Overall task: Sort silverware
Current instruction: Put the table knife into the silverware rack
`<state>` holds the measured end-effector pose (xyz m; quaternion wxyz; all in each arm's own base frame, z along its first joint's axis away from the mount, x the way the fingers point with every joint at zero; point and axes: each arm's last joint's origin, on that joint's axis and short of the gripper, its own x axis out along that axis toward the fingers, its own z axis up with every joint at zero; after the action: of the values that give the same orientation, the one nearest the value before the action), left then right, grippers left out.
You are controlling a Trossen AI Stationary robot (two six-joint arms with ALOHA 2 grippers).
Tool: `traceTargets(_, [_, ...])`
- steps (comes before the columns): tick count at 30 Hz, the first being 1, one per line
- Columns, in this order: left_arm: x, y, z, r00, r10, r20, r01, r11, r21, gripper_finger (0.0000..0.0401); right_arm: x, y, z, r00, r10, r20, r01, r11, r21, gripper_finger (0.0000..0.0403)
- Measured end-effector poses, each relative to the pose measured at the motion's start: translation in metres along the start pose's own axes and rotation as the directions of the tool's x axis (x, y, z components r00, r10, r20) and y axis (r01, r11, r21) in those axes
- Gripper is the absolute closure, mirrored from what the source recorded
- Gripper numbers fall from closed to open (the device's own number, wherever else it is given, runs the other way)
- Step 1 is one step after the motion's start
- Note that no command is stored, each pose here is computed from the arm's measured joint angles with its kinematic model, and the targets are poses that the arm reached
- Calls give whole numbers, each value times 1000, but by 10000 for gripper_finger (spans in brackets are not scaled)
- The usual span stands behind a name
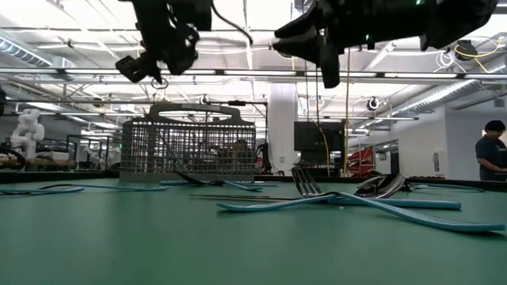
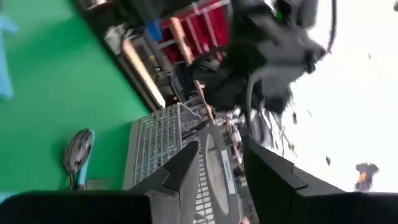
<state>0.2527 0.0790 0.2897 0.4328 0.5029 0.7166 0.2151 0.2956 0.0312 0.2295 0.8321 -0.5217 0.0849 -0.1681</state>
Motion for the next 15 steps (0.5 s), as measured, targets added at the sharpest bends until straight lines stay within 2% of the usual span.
traceTargets(3, [-12,0,-9,995,-26,94,42,984,-171,218,-5,3,5,999,-12,-43,14,999,48,285])
traceTargets(6, [-23,-2,-16,977,-62,202,128,934,-332,218,-12,8,14,998,-14,-60,21,994,111,285])
traceTargets(10, [-38,-6,-21,935,-107,339,273,826,-493,218,-27,16,32,997,-16,-69,30,979,204,285])
traceTargets(15, [-57,-14,-17,831,-207,517,504,671,-543,218,-49,26,53,996,-20,-83,44,954,297,285])
